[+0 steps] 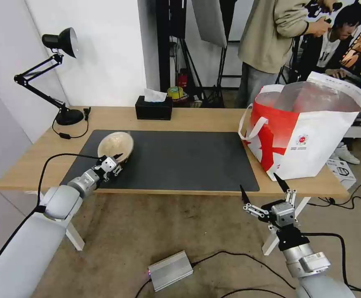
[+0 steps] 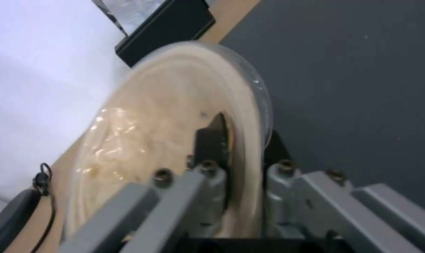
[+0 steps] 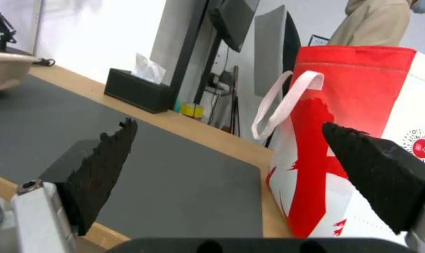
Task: Pick up the trash from the table and place it into the takeout bag.
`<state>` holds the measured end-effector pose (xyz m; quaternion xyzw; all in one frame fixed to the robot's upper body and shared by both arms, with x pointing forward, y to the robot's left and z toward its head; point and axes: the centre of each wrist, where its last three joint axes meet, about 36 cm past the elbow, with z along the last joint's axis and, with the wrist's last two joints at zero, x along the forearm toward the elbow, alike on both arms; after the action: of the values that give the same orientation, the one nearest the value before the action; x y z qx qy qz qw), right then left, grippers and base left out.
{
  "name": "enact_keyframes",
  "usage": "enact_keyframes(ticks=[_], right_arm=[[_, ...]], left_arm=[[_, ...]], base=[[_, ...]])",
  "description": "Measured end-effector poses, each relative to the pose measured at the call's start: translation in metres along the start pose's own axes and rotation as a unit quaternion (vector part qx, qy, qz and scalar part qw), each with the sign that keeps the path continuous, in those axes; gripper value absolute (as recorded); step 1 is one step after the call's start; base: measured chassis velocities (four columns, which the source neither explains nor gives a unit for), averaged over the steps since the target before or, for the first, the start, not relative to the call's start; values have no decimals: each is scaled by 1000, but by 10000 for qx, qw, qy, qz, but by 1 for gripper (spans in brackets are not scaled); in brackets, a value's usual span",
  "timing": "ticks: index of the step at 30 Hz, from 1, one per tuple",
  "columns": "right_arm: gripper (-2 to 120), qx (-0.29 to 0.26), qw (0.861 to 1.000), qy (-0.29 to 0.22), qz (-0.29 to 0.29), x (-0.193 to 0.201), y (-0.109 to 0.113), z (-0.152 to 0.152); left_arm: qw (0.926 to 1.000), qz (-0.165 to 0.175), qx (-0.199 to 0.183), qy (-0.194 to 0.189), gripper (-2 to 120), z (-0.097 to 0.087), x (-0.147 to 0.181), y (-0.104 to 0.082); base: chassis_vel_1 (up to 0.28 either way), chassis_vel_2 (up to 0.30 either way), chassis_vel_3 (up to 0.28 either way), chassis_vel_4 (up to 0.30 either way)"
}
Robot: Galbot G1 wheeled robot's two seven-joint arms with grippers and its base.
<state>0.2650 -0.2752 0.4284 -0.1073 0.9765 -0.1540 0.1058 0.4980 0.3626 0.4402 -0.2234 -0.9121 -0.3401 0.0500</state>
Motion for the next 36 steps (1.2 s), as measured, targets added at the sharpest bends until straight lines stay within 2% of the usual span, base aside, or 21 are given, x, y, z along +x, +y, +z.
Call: enact_keyframes(ticks=[2, 19, 36], right_arm=[[100, 0, 10000, 0, 0, 0, 0, 0], [100, 0, 10000, 0, 0, 0, 0, 0], [100, 0, 10000, 0, 0, 0, 0, 0]], left_arm=[[10000, -8, 8, 0, 1, 1, 0, 0], [10000, -10, 38, -63, 1, 1, 3, -1], [9972, -72, -65, -736, 1, -43, 25, 21]], base=[[0, 0, 0, 0], [0, 0, 0, 0], [0, 0, 0, 0]])
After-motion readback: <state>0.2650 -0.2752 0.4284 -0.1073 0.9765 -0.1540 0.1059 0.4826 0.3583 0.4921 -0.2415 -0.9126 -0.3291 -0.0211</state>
